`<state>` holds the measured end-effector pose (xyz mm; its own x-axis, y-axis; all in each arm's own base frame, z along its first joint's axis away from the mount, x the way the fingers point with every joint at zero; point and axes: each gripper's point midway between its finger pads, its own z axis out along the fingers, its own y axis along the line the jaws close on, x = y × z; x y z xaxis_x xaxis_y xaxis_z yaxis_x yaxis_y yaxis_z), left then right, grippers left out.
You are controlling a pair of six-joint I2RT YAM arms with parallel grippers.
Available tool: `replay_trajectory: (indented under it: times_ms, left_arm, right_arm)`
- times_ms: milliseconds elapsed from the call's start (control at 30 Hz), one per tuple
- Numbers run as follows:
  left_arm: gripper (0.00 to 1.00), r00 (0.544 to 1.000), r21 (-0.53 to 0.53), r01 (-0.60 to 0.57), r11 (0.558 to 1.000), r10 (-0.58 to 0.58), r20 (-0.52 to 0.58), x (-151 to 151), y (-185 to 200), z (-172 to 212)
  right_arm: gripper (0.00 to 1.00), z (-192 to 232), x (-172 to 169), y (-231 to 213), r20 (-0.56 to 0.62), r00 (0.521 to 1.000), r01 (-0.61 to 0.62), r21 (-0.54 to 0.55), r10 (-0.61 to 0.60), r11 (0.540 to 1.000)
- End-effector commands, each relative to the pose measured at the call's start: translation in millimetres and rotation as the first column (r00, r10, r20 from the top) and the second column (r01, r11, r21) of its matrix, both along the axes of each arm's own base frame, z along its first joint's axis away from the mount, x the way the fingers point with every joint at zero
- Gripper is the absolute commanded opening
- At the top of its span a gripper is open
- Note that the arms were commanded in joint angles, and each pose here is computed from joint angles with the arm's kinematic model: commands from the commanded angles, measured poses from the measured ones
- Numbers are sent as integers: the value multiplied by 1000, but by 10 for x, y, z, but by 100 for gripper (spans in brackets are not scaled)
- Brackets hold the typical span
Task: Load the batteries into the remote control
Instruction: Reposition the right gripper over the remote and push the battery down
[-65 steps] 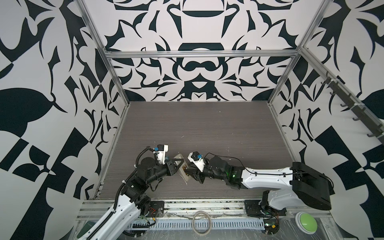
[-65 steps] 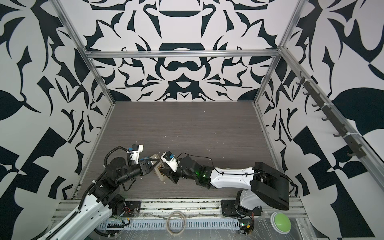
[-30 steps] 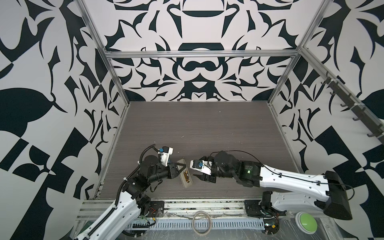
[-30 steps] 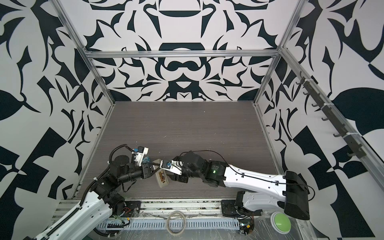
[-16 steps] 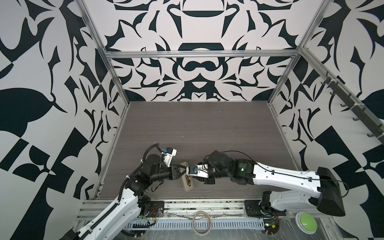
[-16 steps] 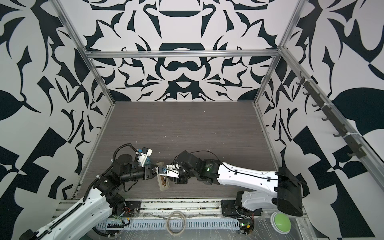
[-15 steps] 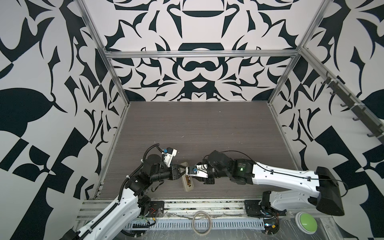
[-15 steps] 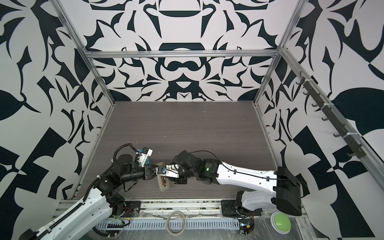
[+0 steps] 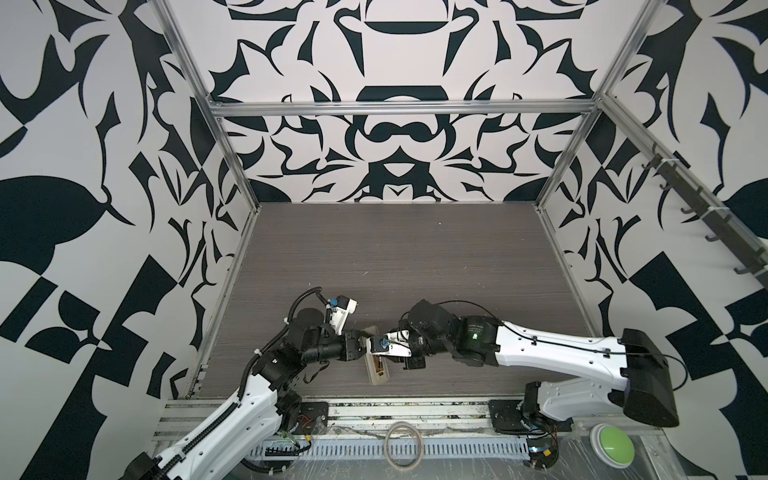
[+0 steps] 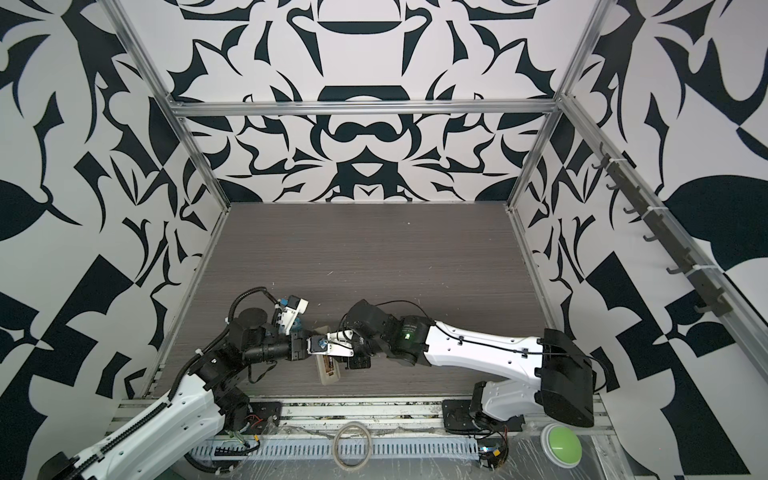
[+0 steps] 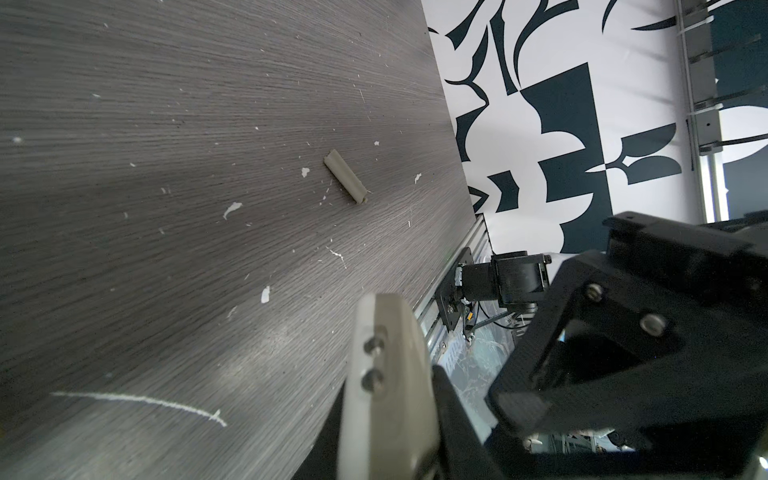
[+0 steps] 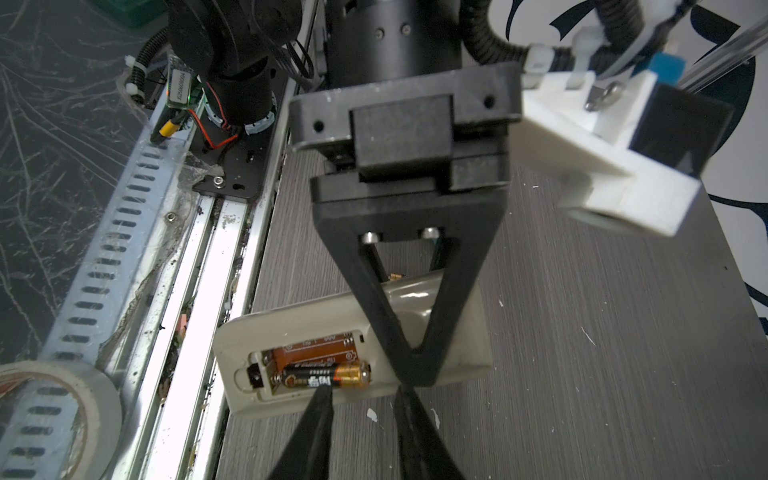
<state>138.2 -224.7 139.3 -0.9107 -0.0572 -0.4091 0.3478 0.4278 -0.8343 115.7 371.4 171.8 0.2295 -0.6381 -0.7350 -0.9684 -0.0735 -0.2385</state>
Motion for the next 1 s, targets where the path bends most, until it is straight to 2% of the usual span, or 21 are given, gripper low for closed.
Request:
replay_trajectory:
  times_ms: [0,967]
  left_arm:
    - [0,999,-46,24,999,-22,39,0,-50,178]
    - [0,999,-47,24,999,-22,43,0,-54,184]
  right_arm:
    - [30,173,6,85,25,1000,-19,44,18,999]
    - [24,-4,10,134,33,999,-22,-37,23,999]
